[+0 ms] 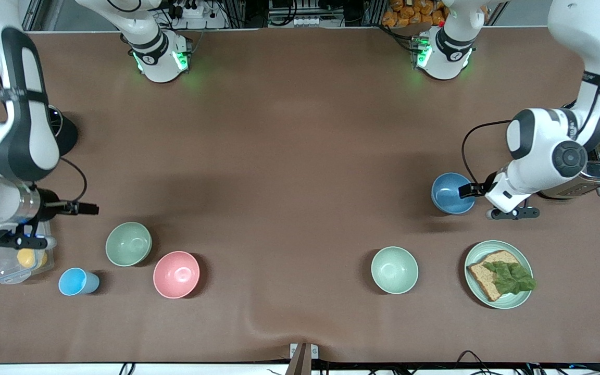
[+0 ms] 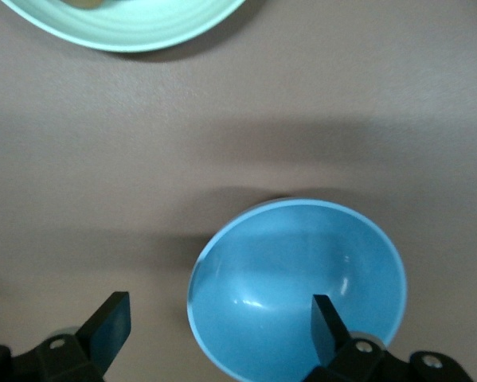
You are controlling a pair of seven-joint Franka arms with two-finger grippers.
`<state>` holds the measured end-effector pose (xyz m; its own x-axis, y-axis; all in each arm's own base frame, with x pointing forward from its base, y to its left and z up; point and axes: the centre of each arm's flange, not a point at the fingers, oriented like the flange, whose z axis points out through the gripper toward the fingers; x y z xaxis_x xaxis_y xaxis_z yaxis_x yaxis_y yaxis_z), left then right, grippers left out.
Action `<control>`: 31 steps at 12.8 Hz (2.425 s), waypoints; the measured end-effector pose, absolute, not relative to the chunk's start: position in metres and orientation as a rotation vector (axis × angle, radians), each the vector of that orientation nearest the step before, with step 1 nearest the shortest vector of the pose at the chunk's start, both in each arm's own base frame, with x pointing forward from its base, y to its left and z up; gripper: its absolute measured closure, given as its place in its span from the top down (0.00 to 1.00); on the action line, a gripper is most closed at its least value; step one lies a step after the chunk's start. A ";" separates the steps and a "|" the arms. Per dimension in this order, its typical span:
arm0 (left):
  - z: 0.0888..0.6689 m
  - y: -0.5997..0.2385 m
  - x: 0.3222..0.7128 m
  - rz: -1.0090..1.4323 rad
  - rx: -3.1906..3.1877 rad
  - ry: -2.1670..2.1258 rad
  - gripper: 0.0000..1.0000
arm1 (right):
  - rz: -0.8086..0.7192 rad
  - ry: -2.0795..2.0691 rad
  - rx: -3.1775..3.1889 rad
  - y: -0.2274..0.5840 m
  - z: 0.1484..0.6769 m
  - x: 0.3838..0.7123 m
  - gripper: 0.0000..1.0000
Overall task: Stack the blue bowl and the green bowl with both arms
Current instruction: 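Grasp the blue bowl rim with the left gripper while the right grasps green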
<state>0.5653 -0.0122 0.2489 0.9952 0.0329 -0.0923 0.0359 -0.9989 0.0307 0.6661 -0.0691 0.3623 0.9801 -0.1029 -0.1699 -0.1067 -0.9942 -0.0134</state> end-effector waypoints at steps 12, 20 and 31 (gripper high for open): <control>0.212 0.006 0.554 -0.162 3.142 0.007 0.19 | 0.048 0.320 -3.070 -0.118 0.267 0.692 1.00; 0.256 -0.019 0.585 -0.006 3.137 -0.056 0.05 | 0.071 0.392 -2.934 -0.071 0.176 0.696 1.00; 0.392 -0.066 0.623 -0.053 3.146 -0.155 0.05 | 0.096 0.366 -2.919 -0.075 0.209 0.697 0.09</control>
<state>0.6232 -0.0663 0.3923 0.9946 -0.0979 -0.0343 -0.0983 -0.9951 -0.0073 0.6971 -0.0746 0.2092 0.9674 -0.2375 -0.0883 -0.2503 -0.9499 -0.1870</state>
